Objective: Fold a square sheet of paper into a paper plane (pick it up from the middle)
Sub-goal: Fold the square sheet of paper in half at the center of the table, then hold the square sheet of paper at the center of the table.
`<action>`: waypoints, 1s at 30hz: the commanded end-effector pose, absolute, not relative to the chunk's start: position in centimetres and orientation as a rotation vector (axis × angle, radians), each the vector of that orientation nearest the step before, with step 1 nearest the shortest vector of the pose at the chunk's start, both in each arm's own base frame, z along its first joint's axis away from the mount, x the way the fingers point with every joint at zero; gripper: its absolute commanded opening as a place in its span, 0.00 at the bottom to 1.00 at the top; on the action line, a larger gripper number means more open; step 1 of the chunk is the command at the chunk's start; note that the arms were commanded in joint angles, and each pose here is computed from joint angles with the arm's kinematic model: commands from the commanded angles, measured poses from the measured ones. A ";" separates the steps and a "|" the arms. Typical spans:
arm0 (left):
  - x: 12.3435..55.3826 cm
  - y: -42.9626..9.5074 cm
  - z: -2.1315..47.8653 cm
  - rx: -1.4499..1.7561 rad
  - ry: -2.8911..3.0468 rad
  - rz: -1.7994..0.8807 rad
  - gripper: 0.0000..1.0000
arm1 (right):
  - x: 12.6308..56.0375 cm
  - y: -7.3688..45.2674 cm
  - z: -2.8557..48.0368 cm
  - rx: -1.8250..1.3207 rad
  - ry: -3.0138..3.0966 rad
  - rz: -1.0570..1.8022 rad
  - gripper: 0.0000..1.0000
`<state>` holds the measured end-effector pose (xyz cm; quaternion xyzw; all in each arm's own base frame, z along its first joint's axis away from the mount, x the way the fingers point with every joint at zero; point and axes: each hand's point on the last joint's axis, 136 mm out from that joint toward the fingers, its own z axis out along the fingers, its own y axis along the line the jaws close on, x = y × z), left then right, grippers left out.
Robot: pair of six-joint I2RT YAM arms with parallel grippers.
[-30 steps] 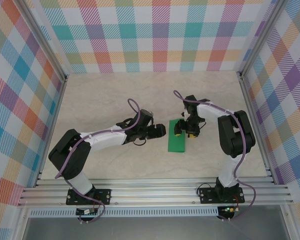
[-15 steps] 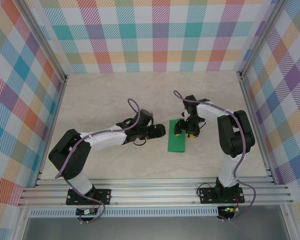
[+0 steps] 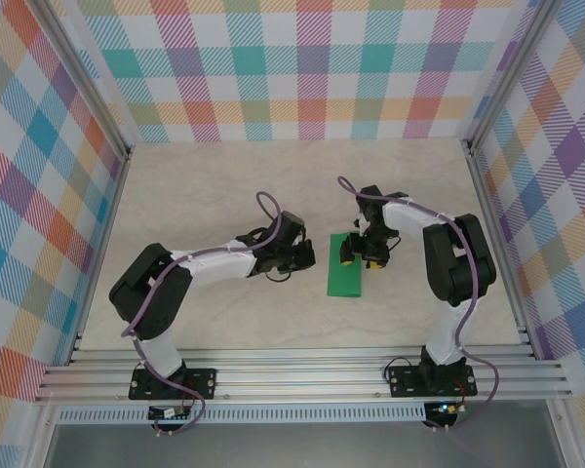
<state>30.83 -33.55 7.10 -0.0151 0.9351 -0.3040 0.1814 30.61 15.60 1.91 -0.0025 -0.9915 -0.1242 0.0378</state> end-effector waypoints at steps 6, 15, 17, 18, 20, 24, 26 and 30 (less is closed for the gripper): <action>32.0 -37.2 7.2 -0.073 2.640 -1.000 0.00 | 30.4 14.7 -0.2 -0.034 -3.022 -0.283 0.68; 32.4 -39.3 6.4 -0.062 2.656 -1.047 0.00 | 30.4 14.6 -0.2 -0.033 -3.023 -0.278 0.68; 32.5 -39.4 6.1 -0.068 2.664 -1.051 0.00 | 30.4 14.7 -0.2 -0.033 -3.022 -0.278 0.68; 32.5 -39.6 5.9 -0.070 2.666 -1.059 0.00 | 30.4 14.7 -0.2 -0.033 -3.023 -0.279 0.68; 32.5 -39.8 5.6 -0.077 2.676 -1.063 0.00 | 30.4 14.7 -0.2 -0.033 -3.022 -0.278 0.68; 32.5 -40.0 4.7 -0.088 2.705 -1.047 0.00 | 30.4 14.6 -0.2 -0.035 -3.023 -0.278 0.68; 32.5 -40.3 4.4 -0.089 2.712 -1.052 0.00 | 30.4 14.7 -0.2 -0.035 -3.023 -0.278 0.67; 32.4 -40.8 4.0 -0.077 2.723 -1.057 0.00 | 30.4 14.6 -0.2 -0.035 -3.023 -0.280 0.68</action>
